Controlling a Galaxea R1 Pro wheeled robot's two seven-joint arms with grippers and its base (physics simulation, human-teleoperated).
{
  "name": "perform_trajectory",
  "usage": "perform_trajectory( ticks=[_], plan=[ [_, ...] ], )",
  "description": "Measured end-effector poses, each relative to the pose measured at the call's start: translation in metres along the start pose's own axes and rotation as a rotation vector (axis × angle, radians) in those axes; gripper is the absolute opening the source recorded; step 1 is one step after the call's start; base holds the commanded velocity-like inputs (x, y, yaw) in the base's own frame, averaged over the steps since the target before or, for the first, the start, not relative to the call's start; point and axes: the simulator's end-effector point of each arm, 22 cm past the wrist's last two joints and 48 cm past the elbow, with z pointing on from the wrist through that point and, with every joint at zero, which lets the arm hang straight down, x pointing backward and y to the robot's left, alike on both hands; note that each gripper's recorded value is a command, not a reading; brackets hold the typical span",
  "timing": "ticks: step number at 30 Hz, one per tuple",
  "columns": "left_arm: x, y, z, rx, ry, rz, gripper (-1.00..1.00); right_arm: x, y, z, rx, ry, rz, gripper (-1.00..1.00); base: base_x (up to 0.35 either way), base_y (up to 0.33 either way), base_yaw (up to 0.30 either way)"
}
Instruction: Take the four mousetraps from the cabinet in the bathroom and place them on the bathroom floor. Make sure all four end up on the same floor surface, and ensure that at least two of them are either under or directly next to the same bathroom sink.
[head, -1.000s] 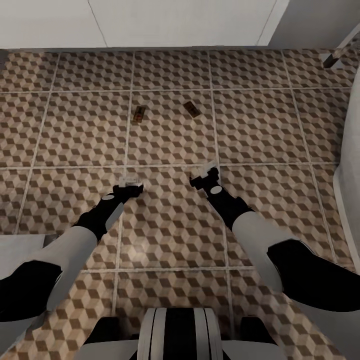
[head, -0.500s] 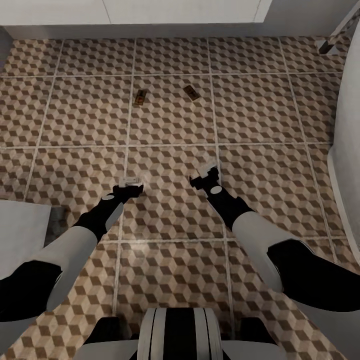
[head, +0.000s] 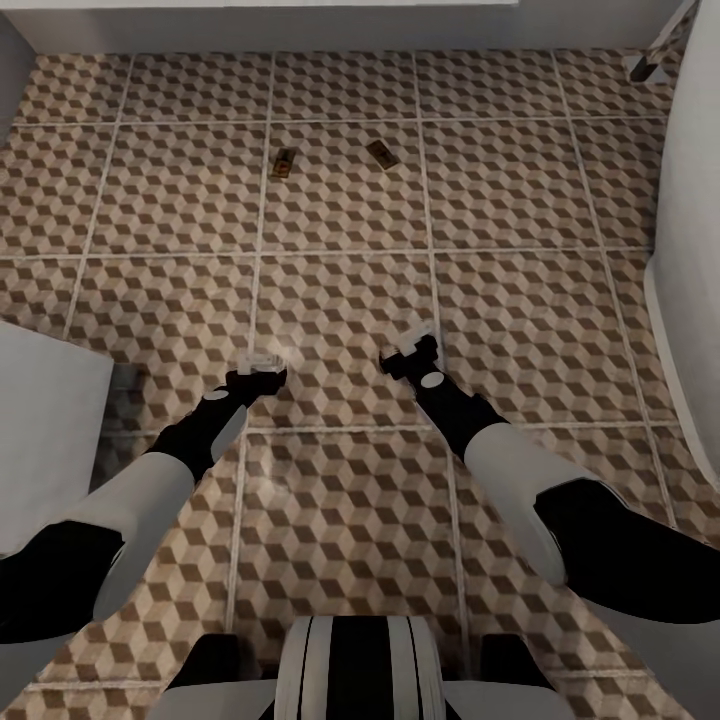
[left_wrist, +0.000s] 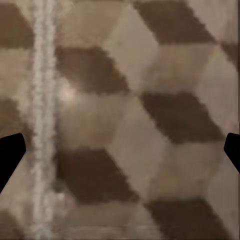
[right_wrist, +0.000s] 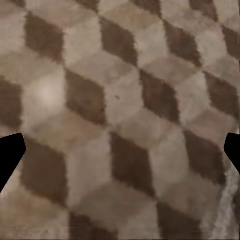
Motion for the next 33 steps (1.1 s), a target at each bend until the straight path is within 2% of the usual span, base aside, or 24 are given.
perform_trajectory(
  ticks=[21, 33],
  plan=[
    [-0.0004, -0.0002, 0.0000, 0.000, -0.001, 0.000, 1.00, 0.0006, 0.0001, 0.0000, 0.000, 0.001, 0.001, 1.00, -0.330, 0.000, 0.000],
    [-0.0095, -0.0015, -0.0011, 0.002, -0.015, 0.000, 1.00, 0.0008, 0.0000, -0.0004, 0.000, 0.003, -0.001, 1.00, -0.068, 0.000, 0.000]
  ],
)
